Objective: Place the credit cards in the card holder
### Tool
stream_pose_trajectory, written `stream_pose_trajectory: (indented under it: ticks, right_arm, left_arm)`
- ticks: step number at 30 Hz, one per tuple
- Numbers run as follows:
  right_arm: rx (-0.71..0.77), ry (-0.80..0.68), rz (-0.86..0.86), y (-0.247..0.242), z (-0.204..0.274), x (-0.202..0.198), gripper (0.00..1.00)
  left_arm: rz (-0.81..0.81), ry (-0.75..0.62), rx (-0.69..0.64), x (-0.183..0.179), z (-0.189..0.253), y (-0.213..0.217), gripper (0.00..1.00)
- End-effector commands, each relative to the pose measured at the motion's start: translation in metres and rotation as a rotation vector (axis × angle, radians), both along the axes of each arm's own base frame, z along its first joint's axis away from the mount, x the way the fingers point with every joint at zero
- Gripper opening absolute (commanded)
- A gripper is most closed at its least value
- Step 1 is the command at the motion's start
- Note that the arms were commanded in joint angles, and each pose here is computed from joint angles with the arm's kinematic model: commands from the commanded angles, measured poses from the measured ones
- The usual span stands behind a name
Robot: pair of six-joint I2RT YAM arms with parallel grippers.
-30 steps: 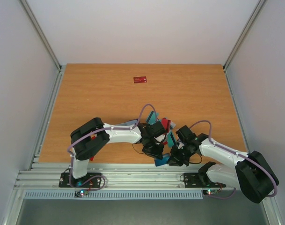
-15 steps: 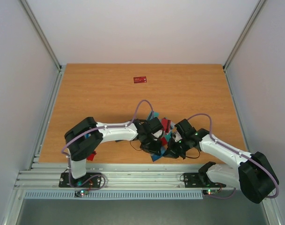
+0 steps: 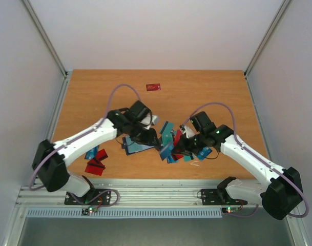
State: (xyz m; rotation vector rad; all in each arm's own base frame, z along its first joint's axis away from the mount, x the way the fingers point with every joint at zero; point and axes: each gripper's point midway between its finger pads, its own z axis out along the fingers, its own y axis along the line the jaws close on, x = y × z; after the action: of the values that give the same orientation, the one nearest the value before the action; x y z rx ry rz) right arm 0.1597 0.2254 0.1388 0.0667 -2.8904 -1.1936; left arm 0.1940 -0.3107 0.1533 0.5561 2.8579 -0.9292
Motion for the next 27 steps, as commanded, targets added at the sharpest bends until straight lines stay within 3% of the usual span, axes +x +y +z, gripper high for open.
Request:
stream_pose_trajectory:
  ticks: [1, 14, 27]
  right_arm:
    - [0.112, -0.197, 0.187, 0.017, 0.047, 0.007, 0.01]
    - [0.465, -0.648, 0.552, 0.05, 0.156, 0.002, 0.01]
    - [0.636, -0.602, 0.666, 0.059, 0.183, -0.012, 0.01]
  left_arm:
    - [-0.077, -0.069, -0.096, 0.002, 0.05, 0.034, 0.32]
    - [-0.259, -0.226, -0.52, -0.009, 0.167, 0.059, 0.36]
    - [-0.341, -0.073, -0.673, -0.037, 0.179, 0.058, 0.34]
